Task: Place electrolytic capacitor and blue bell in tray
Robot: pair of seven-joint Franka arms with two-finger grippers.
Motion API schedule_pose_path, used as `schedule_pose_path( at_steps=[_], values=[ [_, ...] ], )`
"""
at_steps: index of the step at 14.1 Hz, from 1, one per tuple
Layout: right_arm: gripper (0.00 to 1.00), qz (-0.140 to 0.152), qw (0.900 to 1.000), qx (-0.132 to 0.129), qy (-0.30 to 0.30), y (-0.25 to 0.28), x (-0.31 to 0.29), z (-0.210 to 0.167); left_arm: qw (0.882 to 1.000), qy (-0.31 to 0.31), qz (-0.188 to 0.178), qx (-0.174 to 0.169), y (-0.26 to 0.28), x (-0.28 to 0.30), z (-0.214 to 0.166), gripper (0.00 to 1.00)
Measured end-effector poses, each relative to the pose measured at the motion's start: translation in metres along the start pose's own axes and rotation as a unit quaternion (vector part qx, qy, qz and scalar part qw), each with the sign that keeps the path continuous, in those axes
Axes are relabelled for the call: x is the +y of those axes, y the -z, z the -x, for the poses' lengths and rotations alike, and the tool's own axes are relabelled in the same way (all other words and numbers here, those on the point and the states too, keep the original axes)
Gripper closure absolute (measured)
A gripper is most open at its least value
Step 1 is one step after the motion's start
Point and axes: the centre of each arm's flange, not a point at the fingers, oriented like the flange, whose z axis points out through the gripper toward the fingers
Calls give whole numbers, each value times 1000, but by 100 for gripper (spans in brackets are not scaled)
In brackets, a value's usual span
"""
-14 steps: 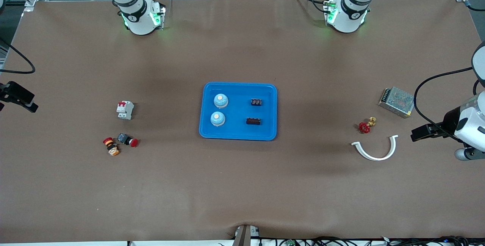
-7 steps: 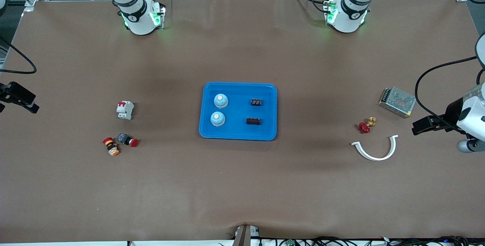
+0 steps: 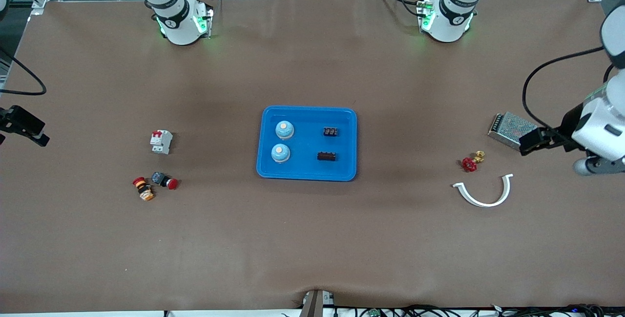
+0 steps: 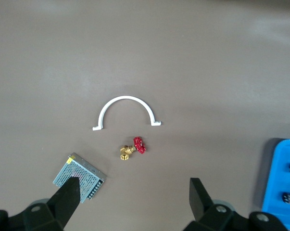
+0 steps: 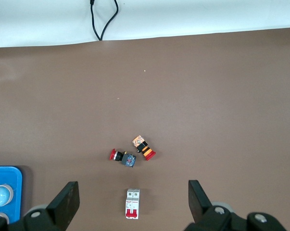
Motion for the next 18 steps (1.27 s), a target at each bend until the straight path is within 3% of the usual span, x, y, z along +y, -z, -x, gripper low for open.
schedule_pose_path(
  at_steps=[9, 13, 18],
  values=[
    [0, 0, 1000, 1, -1, 1, 1, 0, 1000, -29, 4, -4, 102, 3, 78, 0],
    [0, 0, 1000, 1, -1, 1, 1, 0, 999, -38, 11, -16, 101, 6, 84, 0],
    [0, 0, 1000, 1, -1, 1, 1, 0, 996, -51, 23, -63, 89, 19, 96, 0]
  ],
)
